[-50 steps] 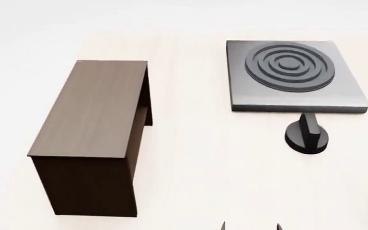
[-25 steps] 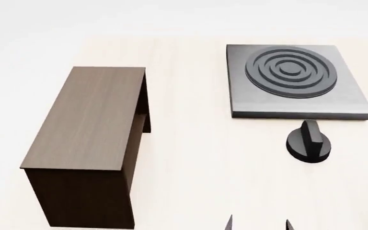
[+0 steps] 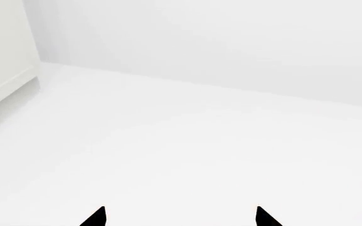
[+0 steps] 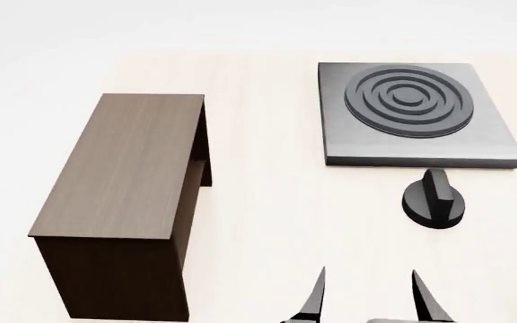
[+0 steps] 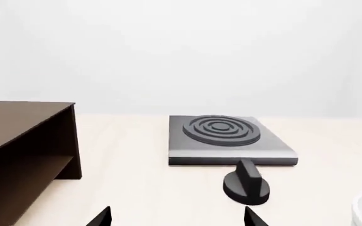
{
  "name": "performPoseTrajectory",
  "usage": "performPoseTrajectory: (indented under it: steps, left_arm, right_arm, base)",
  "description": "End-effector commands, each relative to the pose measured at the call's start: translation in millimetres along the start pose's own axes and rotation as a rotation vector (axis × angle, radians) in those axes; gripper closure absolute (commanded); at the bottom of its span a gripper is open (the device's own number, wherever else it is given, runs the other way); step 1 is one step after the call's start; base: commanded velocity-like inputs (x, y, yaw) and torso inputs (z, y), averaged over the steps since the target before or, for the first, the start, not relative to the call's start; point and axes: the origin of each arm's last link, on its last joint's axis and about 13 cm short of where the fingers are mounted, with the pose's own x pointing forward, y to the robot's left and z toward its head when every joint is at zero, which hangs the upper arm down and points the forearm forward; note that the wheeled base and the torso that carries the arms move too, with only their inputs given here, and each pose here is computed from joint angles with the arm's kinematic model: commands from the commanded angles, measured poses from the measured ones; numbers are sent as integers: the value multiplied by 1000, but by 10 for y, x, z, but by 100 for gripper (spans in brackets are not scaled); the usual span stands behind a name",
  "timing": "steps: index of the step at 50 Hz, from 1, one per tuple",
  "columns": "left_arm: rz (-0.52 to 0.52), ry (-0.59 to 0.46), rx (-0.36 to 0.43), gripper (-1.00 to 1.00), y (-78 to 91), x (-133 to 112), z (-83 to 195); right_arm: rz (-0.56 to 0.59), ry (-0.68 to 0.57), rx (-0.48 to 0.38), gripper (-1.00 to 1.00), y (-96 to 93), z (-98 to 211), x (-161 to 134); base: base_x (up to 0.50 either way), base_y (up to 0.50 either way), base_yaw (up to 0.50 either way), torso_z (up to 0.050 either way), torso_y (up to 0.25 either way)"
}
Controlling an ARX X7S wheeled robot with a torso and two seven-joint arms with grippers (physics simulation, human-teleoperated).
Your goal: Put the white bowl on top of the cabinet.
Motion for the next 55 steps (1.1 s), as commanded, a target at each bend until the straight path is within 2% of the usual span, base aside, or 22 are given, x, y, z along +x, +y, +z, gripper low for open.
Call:
performPoseTrajectory:
  steps: [1, 15, 34, 40, 41, 42, 50, 55]
  left_arm:
    - [2, 4, -1, -100, 7, 5, -5]
    - [1, 4, 0, -100, 11, 4, -3]
    - [2, 3, -2, -100, 15, 9, -4]
    - [0, 4, -2, -100, 15, 8, -5]
    - [0, 5, -1, -100, 15, 8, -6]
    - [0, 5, -2, -100, 15, 8, -6]
    - [-1, 4, 0, -100, 15, 8, -7]
    - [-1, 5, -1, -100, 16, 7, -8]
  right_arm:
    - [-2, -24, -23, -100, -28, 320, -111]
    - [-62, -52, 36, -100, -96, 628, -193]
    - [-53, -52, 45, -100, -90, 588, -207]
    - [-29, -72, 39, -100, -66, 587, -225]
    - [-14, -96, 25, -100, -66, 588, -228]
    - [-18, -97, -29, -100, -61, 569, -234]
    - [-16, -86, -23, -100, -60, 562, -231]
    - [-23, -75, 13, -100, -66, 563, -225]
  base:
    - [0, 0, 0, 0, 0]
    - [0, -1, 0, 0, 0]
    - [189, -293, 0, 0, 0]
    - [58, -6, 0, 0, 0]
    - [0, 0, 0, 0, 0]
    - [23, 0, 0, 0, 0]
    - [468, 151, 0, 0, 0]
    - [337, 97, 0, 0, 0]
